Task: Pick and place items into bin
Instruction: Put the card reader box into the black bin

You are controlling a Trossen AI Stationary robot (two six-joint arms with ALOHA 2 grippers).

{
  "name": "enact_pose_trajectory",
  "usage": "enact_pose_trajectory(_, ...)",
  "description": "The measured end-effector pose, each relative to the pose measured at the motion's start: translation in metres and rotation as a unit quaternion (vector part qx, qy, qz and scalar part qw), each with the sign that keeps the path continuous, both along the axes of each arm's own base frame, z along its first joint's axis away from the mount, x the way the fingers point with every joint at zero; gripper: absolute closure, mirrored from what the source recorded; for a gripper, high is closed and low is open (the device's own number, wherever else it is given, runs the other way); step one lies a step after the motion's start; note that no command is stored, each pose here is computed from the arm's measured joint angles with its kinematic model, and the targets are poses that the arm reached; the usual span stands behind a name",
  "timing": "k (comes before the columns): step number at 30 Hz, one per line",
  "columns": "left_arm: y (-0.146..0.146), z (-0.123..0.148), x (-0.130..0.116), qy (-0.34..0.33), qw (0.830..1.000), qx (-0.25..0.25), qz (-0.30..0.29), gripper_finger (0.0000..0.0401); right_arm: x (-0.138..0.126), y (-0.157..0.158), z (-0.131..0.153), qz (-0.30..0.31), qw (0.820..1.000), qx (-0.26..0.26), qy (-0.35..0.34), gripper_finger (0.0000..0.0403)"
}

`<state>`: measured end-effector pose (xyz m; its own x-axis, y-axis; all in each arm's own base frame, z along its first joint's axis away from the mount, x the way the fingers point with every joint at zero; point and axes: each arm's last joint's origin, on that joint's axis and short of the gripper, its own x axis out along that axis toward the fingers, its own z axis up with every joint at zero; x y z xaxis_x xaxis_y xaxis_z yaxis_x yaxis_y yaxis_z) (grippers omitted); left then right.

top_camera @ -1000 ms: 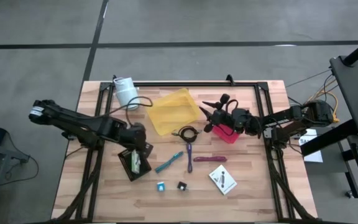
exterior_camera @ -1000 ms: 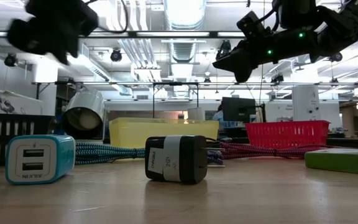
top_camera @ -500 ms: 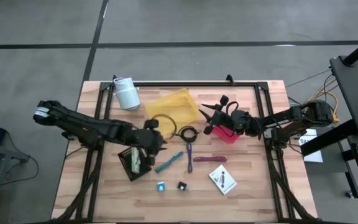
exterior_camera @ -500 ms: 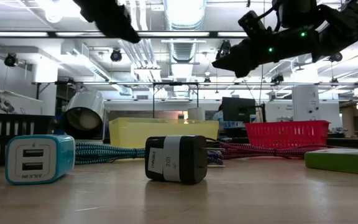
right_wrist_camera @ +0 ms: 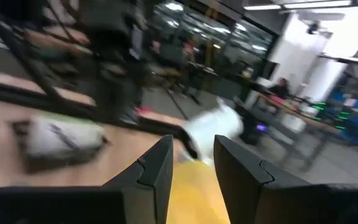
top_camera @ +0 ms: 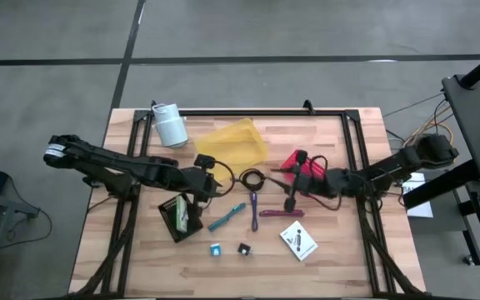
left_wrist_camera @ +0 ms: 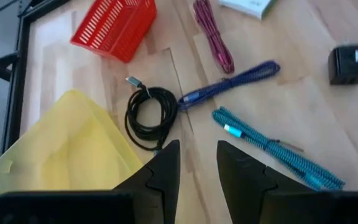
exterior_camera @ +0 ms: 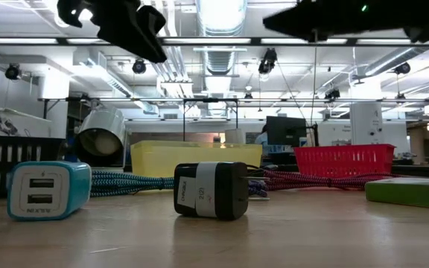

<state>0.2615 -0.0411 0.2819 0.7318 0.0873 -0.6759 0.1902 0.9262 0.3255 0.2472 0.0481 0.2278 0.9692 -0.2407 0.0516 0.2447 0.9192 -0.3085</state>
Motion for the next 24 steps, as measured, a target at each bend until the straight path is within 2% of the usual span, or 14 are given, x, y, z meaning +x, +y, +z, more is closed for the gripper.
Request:
enact_pose_trajectory(3, 0.001, 0.0, 0.0, 0.002, 1.0, 0.008, -0.005, 0.0312, 0.0, 0.016, 0.007, 0.021, 0.999, 0.031, 0.012, 0.0298)
enact_pose_trajectory(6, 0.001, 0.001, 0.001, -0.008, 1.0, 0.006, -0.005, 0.0312, 0.004, 0.027, 0.012, 0.009, 0.995, 0.08, 0.062, 0.0289)
enact_pose_trajectory(11, 0.001, 0.001, 0.0, -0.002, 1.0, 0.006, -0.005, 0.0312, 0.01, 0.039, 0.027, -0.023, 0.967, 0.194, 0.165, 0.0265)
enact_pose_trajectory(14, 0.001, 0.001, 0.0, -0.002, 1.0, 0.006, -0.005, 0.0312, 0.011, 0.043, 0.037, -0.066, 0.937, 0.276, 0.204, 0.0252)
enact_pose_trajectory(17, 0.001, 0.001, 0.0, -0.003, 1.0, 0.008, -0.006, 0.0312, 0.01, 0.046, 0.043, -0.098, 0.899, 0.352, 0.242, 0.0242)
enact_pose_trajectory(22, 0.001, 0.001, 0.0, -0.002, 1.0, 0.006, -0.004, 0.0312, 0.014, 0.053, 0.048, -0.119, 0.822, 0.466, 0.307, 0.0231)
enact_pose_trajectory(24, 0.001, 0.001, 0.0, -0.002, 1.0, 0.006, -0.004, 0.0312, 0.018, 0.058, 0.047, -0.123, 0.797, 0.494, 0.324, 0.0224)
